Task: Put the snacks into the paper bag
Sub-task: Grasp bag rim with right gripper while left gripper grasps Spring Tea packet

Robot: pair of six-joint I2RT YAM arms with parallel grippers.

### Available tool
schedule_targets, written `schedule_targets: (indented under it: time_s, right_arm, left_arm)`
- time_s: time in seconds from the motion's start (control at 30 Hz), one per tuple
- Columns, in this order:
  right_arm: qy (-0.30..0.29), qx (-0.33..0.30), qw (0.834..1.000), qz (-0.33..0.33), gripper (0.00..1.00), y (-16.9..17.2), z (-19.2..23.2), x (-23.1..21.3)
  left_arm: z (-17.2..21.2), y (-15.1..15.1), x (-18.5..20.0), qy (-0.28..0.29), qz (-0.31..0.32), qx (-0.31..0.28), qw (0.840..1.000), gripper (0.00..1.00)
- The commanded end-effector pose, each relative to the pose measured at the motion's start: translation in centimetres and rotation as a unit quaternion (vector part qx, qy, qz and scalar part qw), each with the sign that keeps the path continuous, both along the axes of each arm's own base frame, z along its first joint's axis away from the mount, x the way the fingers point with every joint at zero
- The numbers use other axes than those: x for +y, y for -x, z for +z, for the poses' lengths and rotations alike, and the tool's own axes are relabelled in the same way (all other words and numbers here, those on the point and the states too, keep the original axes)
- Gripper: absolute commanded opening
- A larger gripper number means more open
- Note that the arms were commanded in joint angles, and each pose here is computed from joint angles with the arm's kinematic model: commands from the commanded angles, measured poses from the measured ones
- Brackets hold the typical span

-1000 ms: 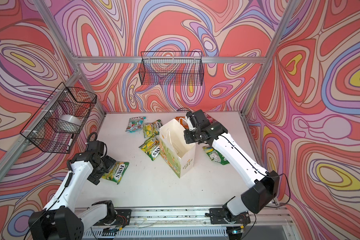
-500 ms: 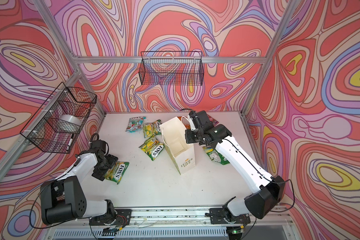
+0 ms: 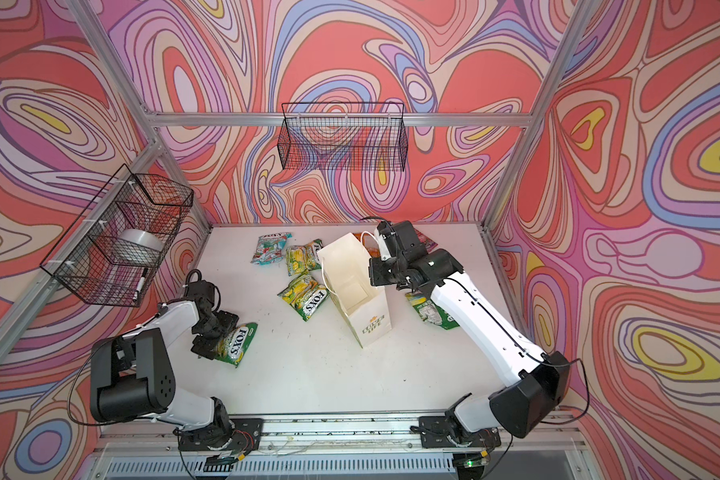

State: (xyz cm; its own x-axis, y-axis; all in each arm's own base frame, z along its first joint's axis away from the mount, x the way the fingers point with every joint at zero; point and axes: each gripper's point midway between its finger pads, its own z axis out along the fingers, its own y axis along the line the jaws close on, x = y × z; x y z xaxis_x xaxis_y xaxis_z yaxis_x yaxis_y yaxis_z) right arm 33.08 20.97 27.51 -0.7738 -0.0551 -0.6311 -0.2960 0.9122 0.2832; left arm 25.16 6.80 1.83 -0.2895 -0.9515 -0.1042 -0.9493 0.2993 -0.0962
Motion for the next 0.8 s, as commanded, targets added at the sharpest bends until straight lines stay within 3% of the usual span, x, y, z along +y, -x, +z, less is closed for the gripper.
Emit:
schedule_targets:
  time_s: [0.0,0.43,0.77]
  right_arm:
    - [-0.017,-0.018,1.0,0.001,0.0,0.2,1.3,0.2]
    - [-0.024,-0.018,1.0,-0.008,0.0,0.5,0.7,-0.1]
    - [-0.028,-0.027,0.999,-0.018,0.0,0.7,0.7,-0.4]
  left_arm:
    - [-1.0,1.3,-0.6,0.021,0.027,0.016,0.999,0.79]
    - [3.2,-2.5,-1.5,0.032,-0.057,-0.087,0.994,0.28]
    - [11.2,-4.4,-2.4,0.022,-0.143,-0.17,0.975,0.22]
